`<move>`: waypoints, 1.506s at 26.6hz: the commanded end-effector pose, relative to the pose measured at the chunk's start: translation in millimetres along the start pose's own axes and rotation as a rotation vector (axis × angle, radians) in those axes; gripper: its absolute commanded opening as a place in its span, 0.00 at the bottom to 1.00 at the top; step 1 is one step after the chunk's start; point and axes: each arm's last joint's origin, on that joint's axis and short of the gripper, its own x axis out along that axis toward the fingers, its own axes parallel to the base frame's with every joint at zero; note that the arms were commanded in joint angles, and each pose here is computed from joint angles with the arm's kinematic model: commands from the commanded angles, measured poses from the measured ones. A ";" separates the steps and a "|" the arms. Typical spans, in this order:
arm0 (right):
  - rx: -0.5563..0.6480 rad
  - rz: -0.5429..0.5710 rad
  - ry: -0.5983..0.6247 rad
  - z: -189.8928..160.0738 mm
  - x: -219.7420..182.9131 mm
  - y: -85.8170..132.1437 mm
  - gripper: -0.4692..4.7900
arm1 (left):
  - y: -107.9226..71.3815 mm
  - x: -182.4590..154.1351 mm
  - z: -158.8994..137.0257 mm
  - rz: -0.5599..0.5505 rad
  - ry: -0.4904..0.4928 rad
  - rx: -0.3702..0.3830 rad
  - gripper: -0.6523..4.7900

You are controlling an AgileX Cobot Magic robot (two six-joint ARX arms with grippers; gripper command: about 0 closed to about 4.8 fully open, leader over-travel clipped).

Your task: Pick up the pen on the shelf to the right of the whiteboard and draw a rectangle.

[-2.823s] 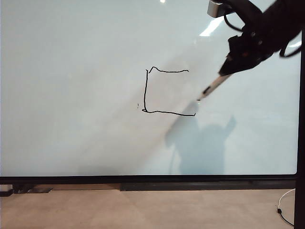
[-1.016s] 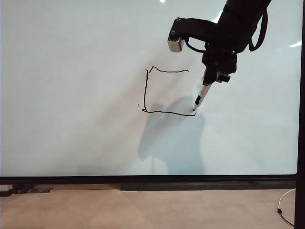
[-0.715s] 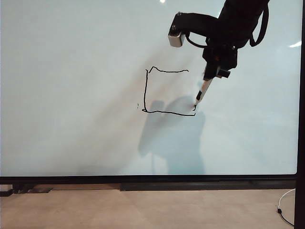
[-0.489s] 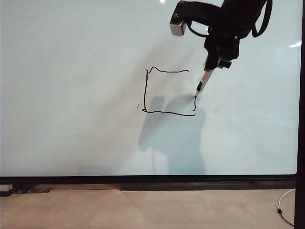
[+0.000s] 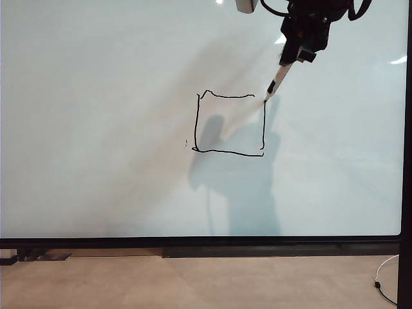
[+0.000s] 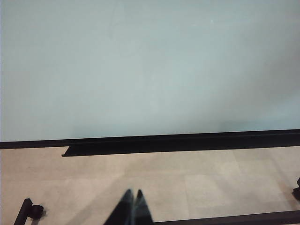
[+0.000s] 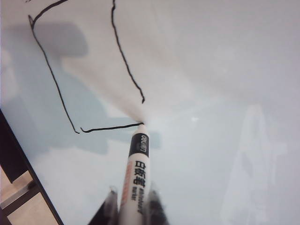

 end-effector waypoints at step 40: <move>0.903 -0.356 -0.325 -124.1 -253.5 68.8 0.08 | 0.0 -0.3 2.2 -0.001 -0.015 0.001 0.11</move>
